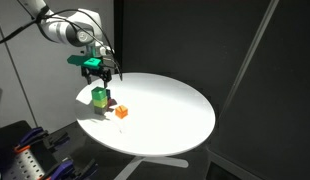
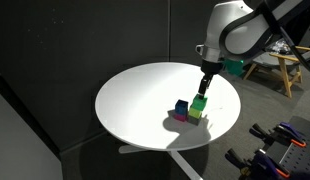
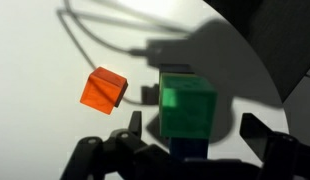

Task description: Put the green building block on the orange building block

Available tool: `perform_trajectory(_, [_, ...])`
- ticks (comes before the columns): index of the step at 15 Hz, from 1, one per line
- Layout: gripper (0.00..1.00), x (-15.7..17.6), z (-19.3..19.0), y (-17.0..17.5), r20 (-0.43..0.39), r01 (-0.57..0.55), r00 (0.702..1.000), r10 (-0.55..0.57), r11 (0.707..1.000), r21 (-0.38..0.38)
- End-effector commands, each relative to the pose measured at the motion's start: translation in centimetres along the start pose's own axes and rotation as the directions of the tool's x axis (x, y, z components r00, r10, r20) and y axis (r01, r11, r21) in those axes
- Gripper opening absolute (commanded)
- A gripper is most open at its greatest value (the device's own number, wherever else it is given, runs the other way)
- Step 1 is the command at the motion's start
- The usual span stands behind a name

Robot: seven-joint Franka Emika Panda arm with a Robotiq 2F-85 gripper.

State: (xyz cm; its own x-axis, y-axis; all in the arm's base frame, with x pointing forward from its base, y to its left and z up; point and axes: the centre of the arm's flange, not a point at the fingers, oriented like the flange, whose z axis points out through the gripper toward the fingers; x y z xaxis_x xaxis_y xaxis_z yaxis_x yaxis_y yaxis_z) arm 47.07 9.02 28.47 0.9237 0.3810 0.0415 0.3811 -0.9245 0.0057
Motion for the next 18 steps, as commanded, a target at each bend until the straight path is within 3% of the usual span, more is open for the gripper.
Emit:
perform_trajectory(1, [1.00, 0.9, 0.1, 0.0, 0.007, -0.003, 1.000, 0.003, 1.000, -0.015])
perform_trajectory(18, [1.00, 2.1, 2.4, 0.1, 0.033, 0.031, 0.999, -0.030, 0.999, -0.018])
